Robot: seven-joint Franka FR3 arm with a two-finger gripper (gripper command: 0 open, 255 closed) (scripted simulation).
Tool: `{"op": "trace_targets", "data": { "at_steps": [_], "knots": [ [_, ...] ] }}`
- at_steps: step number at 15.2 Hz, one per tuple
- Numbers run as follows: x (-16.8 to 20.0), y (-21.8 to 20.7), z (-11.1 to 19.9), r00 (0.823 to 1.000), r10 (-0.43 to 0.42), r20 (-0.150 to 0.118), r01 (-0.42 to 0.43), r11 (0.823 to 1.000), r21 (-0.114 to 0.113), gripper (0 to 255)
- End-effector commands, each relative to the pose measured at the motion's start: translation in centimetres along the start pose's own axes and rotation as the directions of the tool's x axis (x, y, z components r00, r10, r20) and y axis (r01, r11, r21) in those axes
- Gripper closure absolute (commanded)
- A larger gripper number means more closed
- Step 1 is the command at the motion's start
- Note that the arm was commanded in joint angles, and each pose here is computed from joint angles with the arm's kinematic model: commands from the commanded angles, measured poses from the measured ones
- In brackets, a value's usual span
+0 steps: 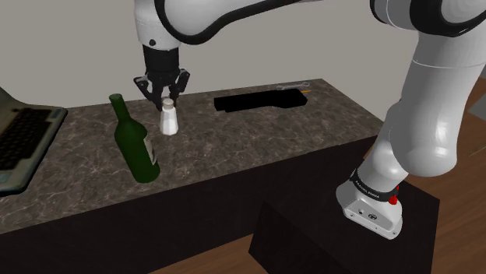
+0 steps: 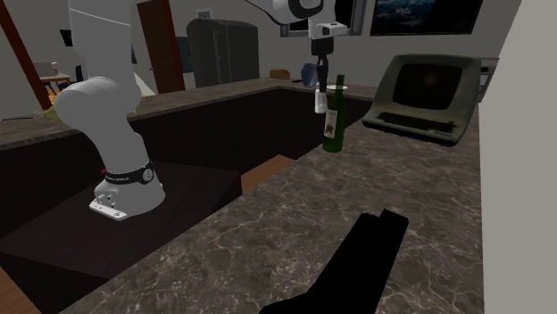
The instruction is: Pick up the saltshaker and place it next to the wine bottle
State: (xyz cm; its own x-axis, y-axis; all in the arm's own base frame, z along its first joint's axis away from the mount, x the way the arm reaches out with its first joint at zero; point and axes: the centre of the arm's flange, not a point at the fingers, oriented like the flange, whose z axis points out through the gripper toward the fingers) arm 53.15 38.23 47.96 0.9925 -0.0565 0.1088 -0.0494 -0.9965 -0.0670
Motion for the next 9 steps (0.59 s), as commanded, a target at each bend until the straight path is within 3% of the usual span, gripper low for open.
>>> {"op": "trace_targets", "data": {
  "at_steps": [1,9],
  "knots": [
    [-0.1,0.1,1.1,1.0,0.0,-0.001,0.0,1.0,0.0,255],
    [-0.5,0.4,5.2,1.0,0.0,-0.001,0.0,1.0,0.0,255]
  ]
}}
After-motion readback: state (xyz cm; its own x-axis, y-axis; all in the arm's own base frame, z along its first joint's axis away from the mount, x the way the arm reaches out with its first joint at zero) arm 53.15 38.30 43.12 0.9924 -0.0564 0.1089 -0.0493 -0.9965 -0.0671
